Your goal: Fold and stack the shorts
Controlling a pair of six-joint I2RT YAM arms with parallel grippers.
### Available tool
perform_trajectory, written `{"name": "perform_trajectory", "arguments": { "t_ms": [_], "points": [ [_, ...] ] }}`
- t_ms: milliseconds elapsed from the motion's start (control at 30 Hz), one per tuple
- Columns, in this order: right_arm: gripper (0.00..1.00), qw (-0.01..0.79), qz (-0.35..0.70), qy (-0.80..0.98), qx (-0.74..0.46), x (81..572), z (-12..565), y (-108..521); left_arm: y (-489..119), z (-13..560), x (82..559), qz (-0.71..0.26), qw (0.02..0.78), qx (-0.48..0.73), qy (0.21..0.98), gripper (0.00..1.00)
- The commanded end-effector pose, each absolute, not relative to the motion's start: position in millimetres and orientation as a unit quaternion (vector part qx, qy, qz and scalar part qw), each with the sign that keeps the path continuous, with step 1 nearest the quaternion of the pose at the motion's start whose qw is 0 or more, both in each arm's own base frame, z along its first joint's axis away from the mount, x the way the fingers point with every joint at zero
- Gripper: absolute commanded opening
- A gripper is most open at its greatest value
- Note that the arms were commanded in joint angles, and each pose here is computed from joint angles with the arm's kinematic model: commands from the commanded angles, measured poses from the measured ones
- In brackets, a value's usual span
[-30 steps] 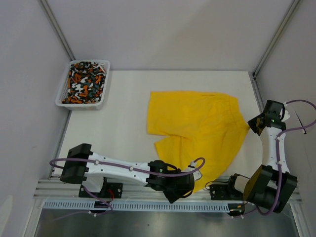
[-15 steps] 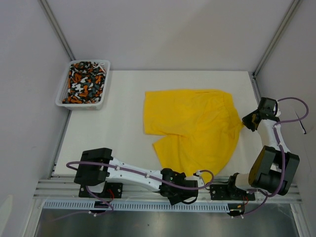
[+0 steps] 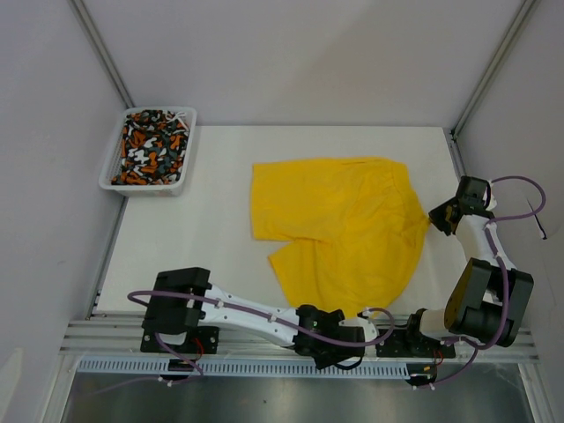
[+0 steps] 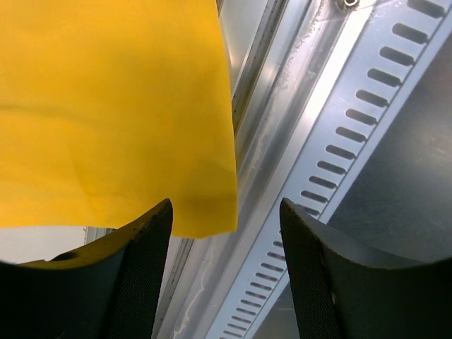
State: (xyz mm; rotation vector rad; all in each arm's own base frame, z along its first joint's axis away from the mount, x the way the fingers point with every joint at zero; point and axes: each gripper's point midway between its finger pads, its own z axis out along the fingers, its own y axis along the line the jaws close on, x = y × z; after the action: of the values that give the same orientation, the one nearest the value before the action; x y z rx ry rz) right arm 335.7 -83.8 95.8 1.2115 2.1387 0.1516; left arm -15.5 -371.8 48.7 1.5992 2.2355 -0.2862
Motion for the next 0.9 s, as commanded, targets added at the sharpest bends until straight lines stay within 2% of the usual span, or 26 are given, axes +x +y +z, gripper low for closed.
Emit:
{"name": "perform_trajectory", "arguments": {
  "t_ms": [0,300,400,500,733,867],
  "points": [
    [0.0,0.342,0.062,0.814,0.466,340.5,95.8,-83.2,-385.4,50.5,-9.7,-0.1,0.206,0.561,0.795,0.65],
    [0.0,0.343,0.067,0.814,0.464,339.9,95.0,-80.4,-371.6,32.5,17.2,-0.089,0.182,0.516,0.832,0.65],
    [0.0,0.343,0.066,0.815,0.463,339.4,95.3,-80.9,-364.5,22.7,22.3,-0.094,0.161,0.503,0.844,0.6],
    [0.0,0.343,0.066,0.815,0.463,338.8,95.8,-80.7,-363.6,14.1,16.7,-0.107,0.142,0.503,0.846,0.5],
    [0.0,0.343,0.066,0.815,0.463,338.3,95.4,-80.5,-367.2,15.9,0.9,-0.137,0.121,0.512,0.84,0.15],
    [0.0,0.341,0.066,0.814,0.465,338.3,93.9,-80.7,-367.6,33.0,4.4,-0.14,0.135,0.508,0.839,0.07]
  ]
}}
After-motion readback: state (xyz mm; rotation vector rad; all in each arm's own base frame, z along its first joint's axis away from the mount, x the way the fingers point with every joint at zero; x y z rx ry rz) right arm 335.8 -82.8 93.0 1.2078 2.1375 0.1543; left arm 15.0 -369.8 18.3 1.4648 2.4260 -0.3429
